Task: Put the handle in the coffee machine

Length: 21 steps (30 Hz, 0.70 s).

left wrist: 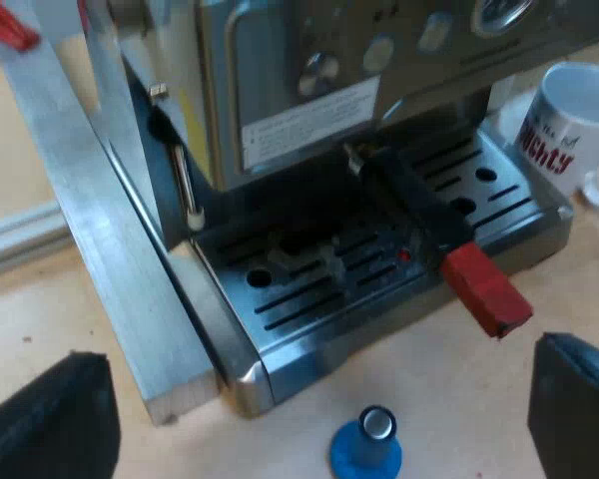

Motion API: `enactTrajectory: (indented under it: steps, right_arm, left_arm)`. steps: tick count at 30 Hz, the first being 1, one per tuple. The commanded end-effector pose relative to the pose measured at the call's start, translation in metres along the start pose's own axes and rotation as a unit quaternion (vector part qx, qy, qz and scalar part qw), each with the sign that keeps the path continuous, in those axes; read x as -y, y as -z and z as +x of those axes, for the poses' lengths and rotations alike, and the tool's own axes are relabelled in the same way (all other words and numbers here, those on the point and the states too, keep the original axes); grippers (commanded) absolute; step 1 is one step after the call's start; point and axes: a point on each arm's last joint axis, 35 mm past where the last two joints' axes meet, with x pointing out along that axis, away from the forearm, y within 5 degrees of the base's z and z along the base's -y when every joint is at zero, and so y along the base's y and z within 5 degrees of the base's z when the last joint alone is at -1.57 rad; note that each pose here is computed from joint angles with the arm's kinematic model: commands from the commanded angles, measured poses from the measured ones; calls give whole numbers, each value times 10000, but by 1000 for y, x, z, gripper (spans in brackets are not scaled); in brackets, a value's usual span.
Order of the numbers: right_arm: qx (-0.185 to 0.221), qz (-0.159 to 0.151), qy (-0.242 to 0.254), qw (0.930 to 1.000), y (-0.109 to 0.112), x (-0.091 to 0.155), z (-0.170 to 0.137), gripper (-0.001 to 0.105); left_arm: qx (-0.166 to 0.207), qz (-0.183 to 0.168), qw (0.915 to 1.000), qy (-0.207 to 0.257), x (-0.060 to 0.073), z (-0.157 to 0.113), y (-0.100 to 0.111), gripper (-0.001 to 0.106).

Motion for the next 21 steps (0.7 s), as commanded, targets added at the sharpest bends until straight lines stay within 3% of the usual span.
enactTrajectory:
  steps: [1, 5, 8, 12, 14, 18, 21]
  right_arm:
    - [425, -162, 79, 9989, 10, -2, -31, 71]
    - [987, -171, 203, 9948, 21, -5, -60, 71]
    - [1403, -186, 201, 9897, 30, -8, -79, 71]
    - [1750, -189, 295, 9839, 40, -11, -95, 71]
    - [2006, -181, 365, 9788, 48, -13, -106, 71]
    - [2001, -179, 373, 9789, 49, -13, -108, 71]
    - [1696, -177, 288, 9849, 55, -15, -108, 71]
  left_arm:
    - [409, 275, 9988, 43, 11, -19, 6, 84]
    - [894, 729, 9933, 8, 24, -44, 21, 84]
    - [1144, 863, 9897, -6, 32, -59, 33, 84]
    - [1255, 923, 9878, -12, 38, -68, 45, 84]
    - [1247, 1189, 9850, -46, 43, -77, 65, 84]
    - [1141, 1246, 9856, -50, 45, -80, 89, 84]
    - [961, 1166, 9885, -34, 44, -77, 104, 84]
